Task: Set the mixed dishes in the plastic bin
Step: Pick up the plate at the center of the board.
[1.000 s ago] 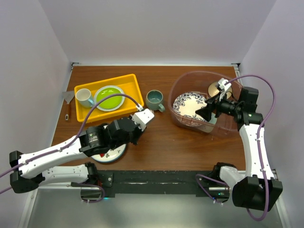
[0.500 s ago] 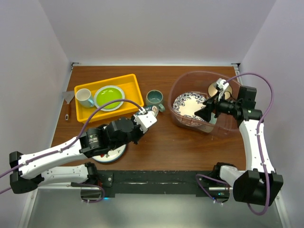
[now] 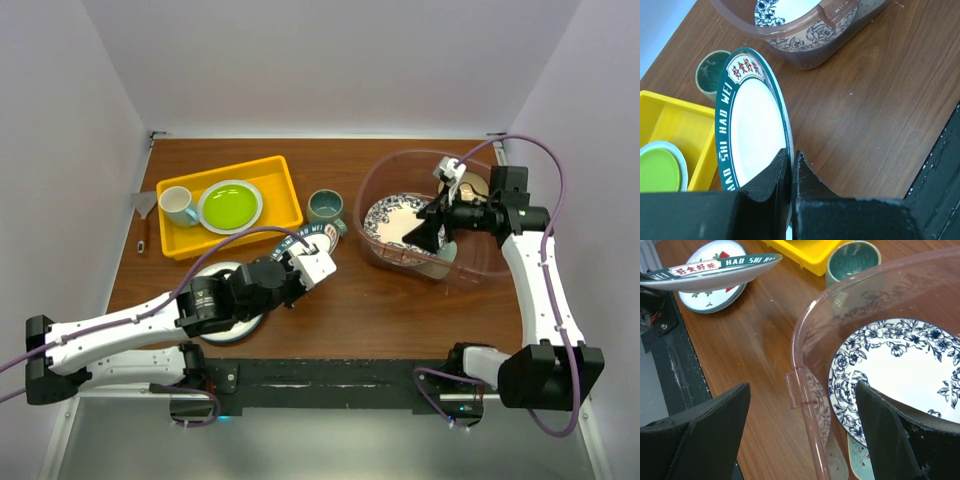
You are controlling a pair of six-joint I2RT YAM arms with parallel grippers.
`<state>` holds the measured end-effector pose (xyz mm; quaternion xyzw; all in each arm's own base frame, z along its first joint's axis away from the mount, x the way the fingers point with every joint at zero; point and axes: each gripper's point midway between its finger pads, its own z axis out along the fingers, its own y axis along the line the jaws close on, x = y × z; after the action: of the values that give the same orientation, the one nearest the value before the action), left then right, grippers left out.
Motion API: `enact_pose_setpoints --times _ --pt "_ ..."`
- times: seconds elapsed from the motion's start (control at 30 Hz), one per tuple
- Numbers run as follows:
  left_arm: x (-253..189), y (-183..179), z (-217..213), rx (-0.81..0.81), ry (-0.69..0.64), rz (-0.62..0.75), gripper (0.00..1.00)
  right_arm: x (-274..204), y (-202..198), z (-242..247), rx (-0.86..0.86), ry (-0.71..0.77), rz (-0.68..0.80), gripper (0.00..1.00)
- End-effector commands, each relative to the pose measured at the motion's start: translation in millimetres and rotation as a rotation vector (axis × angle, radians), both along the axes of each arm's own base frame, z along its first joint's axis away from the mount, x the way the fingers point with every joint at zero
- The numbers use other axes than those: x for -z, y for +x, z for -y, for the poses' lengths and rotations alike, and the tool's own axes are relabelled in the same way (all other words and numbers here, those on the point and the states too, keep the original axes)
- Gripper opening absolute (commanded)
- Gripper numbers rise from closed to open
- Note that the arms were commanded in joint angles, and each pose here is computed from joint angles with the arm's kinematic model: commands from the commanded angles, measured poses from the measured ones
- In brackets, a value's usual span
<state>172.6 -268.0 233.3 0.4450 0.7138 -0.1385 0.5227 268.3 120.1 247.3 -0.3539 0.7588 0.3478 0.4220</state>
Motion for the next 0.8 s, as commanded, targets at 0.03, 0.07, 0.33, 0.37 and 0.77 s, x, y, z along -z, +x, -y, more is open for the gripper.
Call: enact_pose_setpoints --times 0.03,0.07,0.33,0.37,0.77 --pt "-31 5 9 -0.004 -0.092 0.106 0.00 -12 -5 -10 -0.046 -0.031 0.017 0.89" --pt "-30 3 10 0.000 -0.089 0.106 0.00 -13 -5 -12 -0.052 -0.035 0.017 0.89" --pt "-23 -3 14 -0.003 -0.058 0.139 0.00 -14 -7 -26 -0.091 -0.057 -0.002 0.90" --pt "-23 -6 16 0.004 -0.055 0.141 0.00 -15 -8 -28 -0.099 -0.060 -0.002 0.90" --pt "-7 -23 25 0.018 0.001 0.172 0.00 -12 -11 -36 -0.118 -0.087 -0.028 0.90"
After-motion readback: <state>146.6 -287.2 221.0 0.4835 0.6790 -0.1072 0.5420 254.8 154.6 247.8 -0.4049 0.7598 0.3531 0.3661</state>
